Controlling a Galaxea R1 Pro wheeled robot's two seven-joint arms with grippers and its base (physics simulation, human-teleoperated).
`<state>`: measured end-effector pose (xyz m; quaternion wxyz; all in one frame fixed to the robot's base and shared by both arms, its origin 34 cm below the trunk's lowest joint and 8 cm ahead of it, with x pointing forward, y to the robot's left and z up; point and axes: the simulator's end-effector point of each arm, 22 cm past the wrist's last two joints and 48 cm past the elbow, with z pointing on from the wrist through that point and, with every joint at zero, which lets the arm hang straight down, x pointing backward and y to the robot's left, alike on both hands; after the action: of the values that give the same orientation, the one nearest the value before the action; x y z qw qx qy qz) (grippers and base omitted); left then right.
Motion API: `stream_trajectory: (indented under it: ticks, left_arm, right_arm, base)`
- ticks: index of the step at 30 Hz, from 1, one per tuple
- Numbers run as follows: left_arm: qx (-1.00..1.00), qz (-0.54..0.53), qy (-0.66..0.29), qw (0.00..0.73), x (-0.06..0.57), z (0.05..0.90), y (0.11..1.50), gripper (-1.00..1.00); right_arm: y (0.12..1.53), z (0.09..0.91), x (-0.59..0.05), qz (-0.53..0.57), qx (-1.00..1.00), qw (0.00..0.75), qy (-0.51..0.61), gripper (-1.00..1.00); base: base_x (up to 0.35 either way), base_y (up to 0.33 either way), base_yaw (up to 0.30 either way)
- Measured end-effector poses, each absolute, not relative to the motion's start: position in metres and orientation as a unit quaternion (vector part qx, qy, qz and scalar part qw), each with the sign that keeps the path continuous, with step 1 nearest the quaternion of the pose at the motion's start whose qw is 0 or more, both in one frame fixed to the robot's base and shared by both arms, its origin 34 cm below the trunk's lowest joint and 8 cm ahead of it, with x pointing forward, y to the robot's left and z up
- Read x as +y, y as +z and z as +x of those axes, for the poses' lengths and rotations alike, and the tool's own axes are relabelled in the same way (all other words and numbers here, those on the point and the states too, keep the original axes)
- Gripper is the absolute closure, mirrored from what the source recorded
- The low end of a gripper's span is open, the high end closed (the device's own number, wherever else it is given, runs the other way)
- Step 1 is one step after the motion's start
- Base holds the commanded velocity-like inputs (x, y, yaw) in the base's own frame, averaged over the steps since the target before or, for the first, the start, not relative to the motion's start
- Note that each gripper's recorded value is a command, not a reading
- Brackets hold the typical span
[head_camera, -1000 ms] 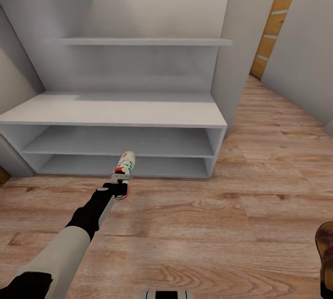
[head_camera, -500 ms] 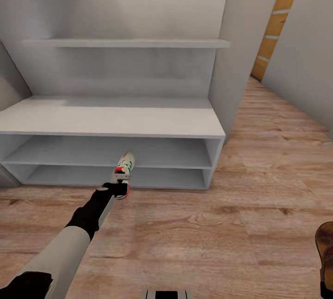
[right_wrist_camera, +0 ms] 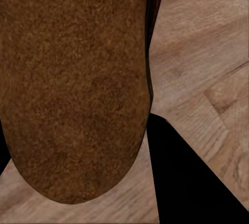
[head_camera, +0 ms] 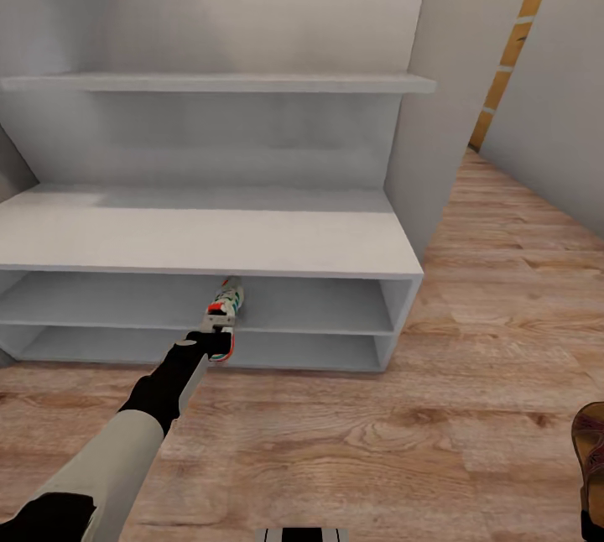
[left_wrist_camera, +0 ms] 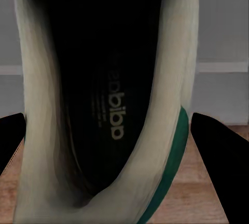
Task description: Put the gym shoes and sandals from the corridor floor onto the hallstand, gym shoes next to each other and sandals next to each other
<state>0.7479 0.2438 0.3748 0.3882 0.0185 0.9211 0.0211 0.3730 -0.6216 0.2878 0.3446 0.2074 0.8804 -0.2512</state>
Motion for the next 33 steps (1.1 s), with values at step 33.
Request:
stream_trajectory:
  ticks: [33]
  left_arm:
    - [0.921,0.018,0.02,0.388,0.2433,0.7479,0.3743,1.0]
  right_arm:
    - [0.2877,0.373,-0.6217,0.208,0.88,0.345,-0.251,1.0]
  base:
    - [0.173,-0.014,0.0]
